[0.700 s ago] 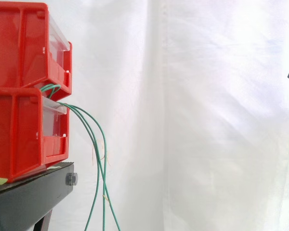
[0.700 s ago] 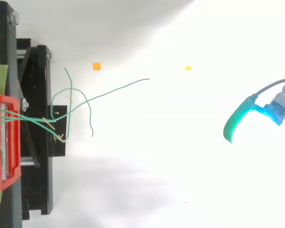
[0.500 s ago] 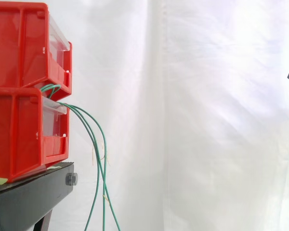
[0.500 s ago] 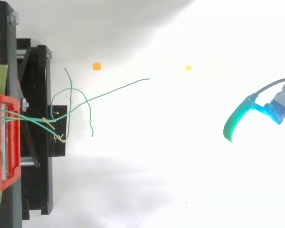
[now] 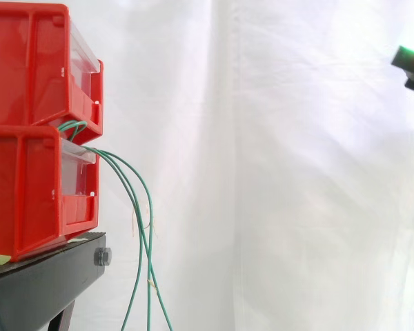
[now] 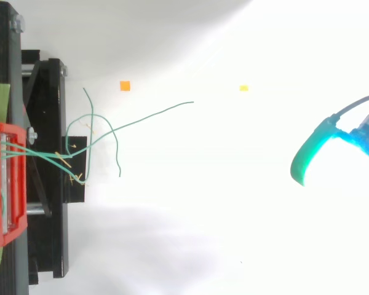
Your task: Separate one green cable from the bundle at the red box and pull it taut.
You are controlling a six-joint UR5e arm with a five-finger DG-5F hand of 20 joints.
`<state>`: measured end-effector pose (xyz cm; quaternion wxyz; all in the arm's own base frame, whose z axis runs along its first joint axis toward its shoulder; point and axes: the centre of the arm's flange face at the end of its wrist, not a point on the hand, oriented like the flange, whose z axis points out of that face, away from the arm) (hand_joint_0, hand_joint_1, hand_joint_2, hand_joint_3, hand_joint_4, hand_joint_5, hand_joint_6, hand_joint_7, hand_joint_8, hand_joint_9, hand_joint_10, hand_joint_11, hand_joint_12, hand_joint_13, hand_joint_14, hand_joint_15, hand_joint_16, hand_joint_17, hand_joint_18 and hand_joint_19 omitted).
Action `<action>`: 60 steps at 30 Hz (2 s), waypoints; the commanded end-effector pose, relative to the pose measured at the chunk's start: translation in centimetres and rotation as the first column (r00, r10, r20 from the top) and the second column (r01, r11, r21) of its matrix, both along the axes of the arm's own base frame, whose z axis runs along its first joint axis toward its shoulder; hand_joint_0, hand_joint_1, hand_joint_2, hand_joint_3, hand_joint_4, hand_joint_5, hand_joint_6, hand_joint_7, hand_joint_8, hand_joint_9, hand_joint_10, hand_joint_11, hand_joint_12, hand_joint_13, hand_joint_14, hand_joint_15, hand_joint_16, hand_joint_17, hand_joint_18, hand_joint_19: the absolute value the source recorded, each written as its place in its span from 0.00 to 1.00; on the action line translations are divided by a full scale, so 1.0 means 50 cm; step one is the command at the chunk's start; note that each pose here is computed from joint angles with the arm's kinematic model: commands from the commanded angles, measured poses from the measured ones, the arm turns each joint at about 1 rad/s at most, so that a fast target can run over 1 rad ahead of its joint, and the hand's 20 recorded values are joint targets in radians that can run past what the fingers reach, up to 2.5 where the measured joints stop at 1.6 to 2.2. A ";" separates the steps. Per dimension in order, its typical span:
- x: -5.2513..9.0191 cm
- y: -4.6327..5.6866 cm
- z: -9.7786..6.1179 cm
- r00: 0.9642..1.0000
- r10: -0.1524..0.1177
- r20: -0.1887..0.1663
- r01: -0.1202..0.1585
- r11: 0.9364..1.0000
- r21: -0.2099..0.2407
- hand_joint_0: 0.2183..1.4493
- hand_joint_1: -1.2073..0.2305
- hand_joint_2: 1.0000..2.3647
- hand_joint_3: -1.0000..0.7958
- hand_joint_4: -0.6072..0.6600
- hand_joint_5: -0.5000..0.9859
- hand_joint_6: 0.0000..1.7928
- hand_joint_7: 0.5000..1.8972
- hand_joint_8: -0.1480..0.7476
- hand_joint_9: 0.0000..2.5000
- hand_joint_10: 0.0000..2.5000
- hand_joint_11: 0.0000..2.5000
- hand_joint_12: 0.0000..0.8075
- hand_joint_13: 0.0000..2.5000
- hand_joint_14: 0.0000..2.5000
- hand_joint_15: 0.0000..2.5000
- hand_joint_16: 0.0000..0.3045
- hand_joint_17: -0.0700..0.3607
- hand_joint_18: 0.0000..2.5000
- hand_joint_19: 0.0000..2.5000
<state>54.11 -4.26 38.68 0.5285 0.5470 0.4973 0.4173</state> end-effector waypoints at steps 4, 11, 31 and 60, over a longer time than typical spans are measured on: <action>0.017 -0.016 0.023 0.994 -0.081 0.078 0.084 0.996 -0.031 0.16 0.51 0.00 0.28 0.57 0.16 0.28 0.07 0.54 0.49 0.01 0.28 0.57 0.41 0.01 0.23 0.32 0.67 0.52 0.20; 0.015 -0.050 0.032 0.958 -0.262 0.115 0.273 0.958 -0.092 0.16 0.51 0.00 0.28 0.56 0.15 0.28 0.07 0.56 0.34 0.00 0.13 0.58 0.31 0.00 0.14 0.32 0.67 0.48 0.18; 0.069 -0.041 -0.017 0.926 -0.339 0.167 0.363 0.921 -0.142 0.16 0.51 0.00 0.28 0.57 0.15 0.28 0.06 0.58 0.31 0.00 0.08 0.57 0.30 0.00 0.12 0.31 0.66 0.47 0.20; 0.217 -0.010 -0.155 0.931 -0.336 0.142 0.359 0.911 -0.203 0.16 0.51 0.00 0.28 0.56 0.15 0.28 0.07 0.58 0.32 0.00 0.10 0.56 0.30 0.00 0.13 0.30 0.64 0.44 0.20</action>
